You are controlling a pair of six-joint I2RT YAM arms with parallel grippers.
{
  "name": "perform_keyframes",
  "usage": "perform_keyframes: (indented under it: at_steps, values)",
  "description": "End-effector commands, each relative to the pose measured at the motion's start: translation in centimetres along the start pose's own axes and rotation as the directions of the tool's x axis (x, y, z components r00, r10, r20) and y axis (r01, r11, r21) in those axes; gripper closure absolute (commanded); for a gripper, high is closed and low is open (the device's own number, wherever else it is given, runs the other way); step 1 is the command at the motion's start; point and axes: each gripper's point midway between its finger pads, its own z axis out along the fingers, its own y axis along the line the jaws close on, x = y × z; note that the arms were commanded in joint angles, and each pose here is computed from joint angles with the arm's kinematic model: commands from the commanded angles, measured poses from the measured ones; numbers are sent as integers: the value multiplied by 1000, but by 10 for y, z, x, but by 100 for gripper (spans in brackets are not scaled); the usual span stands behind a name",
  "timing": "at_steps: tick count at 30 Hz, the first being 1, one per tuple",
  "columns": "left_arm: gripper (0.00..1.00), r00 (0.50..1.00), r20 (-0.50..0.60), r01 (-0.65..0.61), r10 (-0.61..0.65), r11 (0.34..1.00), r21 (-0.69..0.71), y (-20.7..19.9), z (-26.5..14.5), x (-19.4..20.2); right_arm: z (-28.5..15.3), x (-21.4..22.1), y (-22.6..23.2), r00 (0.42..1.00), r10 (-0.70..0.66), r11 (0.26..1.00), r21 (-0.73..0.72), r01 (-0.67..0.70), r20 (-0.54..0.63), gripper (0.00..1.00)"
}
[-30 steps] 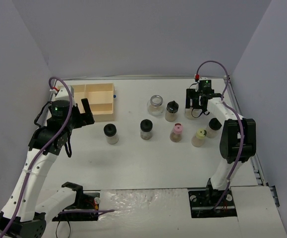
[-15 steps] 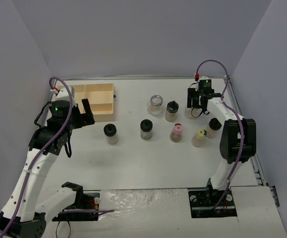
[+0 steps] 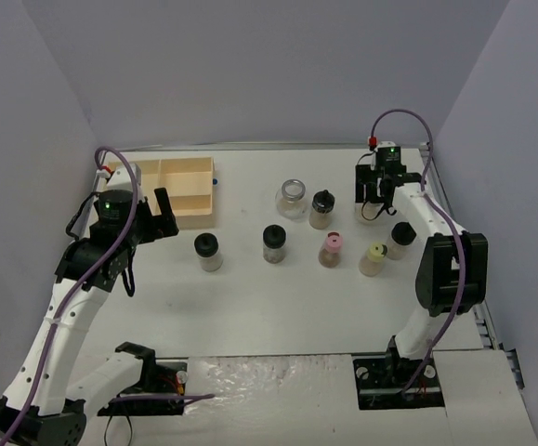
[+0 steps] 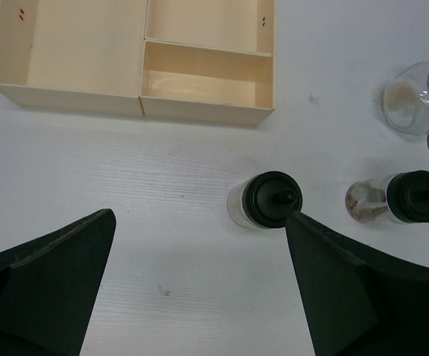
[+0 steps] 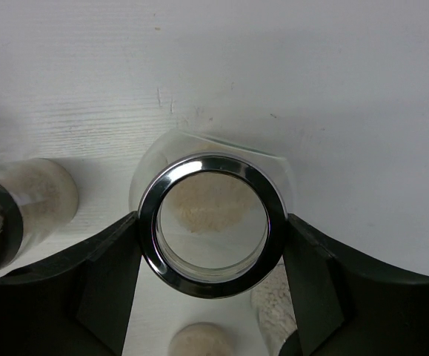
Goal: Organize the condiment bottles
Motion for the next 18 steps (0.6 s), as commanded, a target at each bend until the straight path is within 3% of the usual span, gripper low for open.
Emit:
perform_keyframes:
  at_steps: [1,9,13,18]
  values:
    - [3,996,90,7,-10,999,32,-10,-6,-33,-98,-102,7,945,-30,999,-1,32,324,100]
    - [3,995,100,-9,7,1000,20,-9,-10,-42,-181,-116,76,895,-124,966,-155,208,429,100]
    - [3,994,108,-14,13,1000,3,-5,-16,-45,-221,-104,138,864,-158,896,-299,329,478,100]
    - [3,993,115,-23,24,1000,-11,1,-26,-45,-266,-66,227,822,-224,746,-450,490,524,100]
